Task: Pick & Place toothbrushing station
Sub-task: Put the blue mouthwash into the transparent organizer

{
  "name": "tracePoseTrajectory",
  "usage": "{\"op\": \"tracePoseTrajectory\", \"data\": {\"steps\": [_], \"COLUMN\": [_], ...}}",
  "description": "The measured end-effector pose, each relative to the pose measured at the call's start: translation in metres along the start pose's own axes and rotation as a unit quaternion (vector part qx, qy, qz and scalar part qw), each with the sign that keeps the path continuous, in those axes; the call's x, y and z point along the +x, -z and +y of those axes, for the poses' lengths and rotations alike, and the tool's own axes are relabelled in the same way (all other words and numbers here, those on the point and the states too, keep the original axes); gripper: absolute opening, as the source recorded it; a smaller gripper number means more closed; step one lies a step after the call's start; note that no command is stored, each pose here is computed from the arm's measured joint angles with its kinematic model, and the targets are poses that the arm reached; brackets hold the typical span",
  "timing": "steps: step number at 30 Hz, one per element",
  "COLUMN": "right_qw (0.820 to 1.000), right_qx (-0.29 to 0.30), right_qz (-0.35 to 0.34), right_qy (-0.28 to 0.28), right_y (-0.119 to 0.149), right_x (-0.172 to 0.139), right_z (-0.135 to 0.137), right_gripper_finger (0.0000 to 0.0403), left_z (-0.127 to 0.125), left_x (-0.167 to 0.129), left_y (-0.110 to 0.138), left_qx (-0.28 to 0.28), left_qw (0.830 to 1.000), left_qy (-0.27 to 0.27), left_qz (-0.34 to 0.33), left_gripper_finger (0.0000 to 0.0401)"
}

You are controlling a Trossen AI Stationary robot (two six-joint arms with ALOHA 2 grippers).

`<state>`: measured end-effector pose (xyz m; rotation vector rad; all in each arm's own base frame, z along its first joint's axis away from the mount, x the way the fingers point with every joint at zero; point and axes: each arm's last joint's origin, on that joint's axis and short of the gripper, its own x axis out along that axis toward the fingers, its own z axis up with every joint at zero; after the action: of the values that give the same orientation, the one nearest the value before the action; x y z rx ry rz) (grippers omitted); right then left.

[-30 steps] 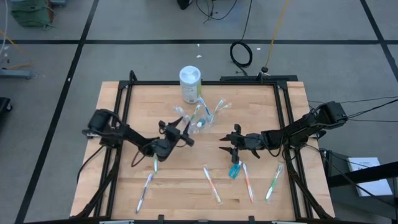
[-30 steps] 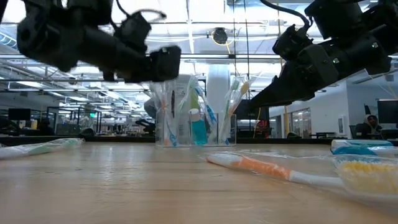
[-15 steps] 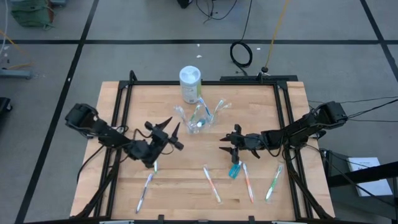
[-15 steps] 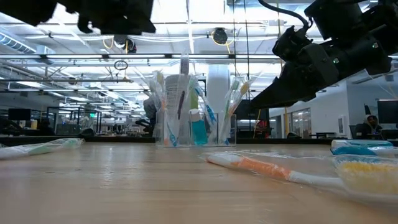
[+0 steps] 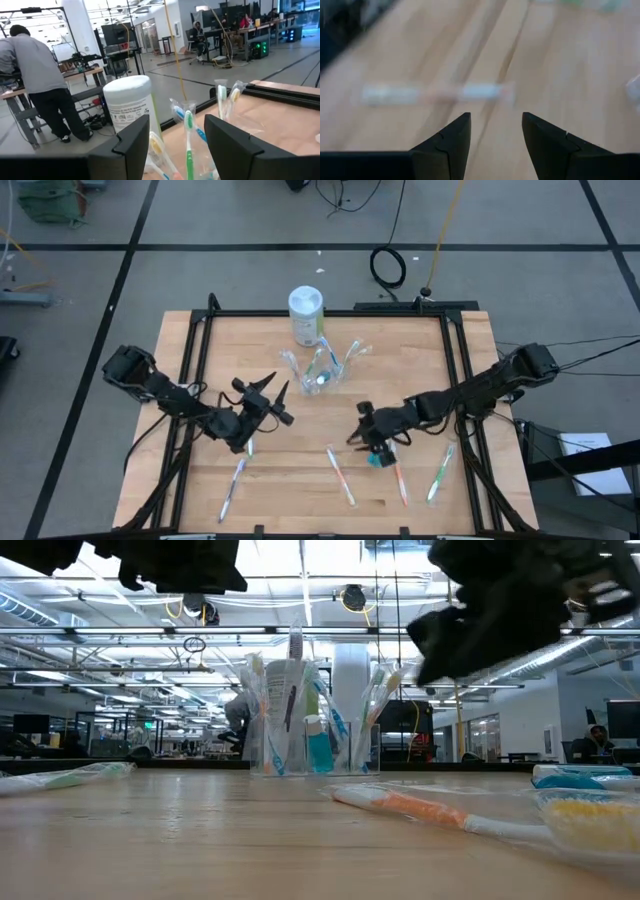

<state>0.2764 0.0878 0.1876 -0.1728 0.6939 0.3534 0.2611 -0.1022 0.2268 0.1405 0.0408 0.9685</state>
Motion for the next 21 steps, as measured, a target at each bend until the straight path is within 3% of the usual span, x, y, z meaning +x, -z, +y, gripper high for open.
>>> {"op": "tracePoseTrajectory", "data": {"steps": [4, 9, 16, 21], "right_qw": [0.989, 0.970, 0.968, 0.973], "right_qx": [-0.050, -0.077, -0.056, -0.108], "right_qz": [0.140, 0.229, 0.238, 0.197], "right_qy": [-0.022, -0.004, -0.050, -0.056], "right_y": [0.012, 0.039, 0.060, 0.064], "right_x": [-0.009, -0.012, -0.009, -0.004], "right_z": [0.012, 0.013, 0.012, 0.014], "right_gripper_finger": [0.0169, 0.0169, 0.0169, 0.0169], "left_z": [-0.002, -0.003, -0.008, -0.009], "left_x": [0.001, 0.001, 0.001, 0.001], "left_y": [0.005, 0.010, 0.013, 0.012], "left_qx": [0.000, -0.023, -0.046, -0.050], "left_qw": [1.000, 1.000, 0.996, 0.994], "left_qy": [0.001, 0.012, 0.082, 0.095], "left_qz": [0.005, 0.008, 0.002, 0.001], "left_gripper_finger": [0.0195, 0.0196, 0.0196, 0.0195]}}
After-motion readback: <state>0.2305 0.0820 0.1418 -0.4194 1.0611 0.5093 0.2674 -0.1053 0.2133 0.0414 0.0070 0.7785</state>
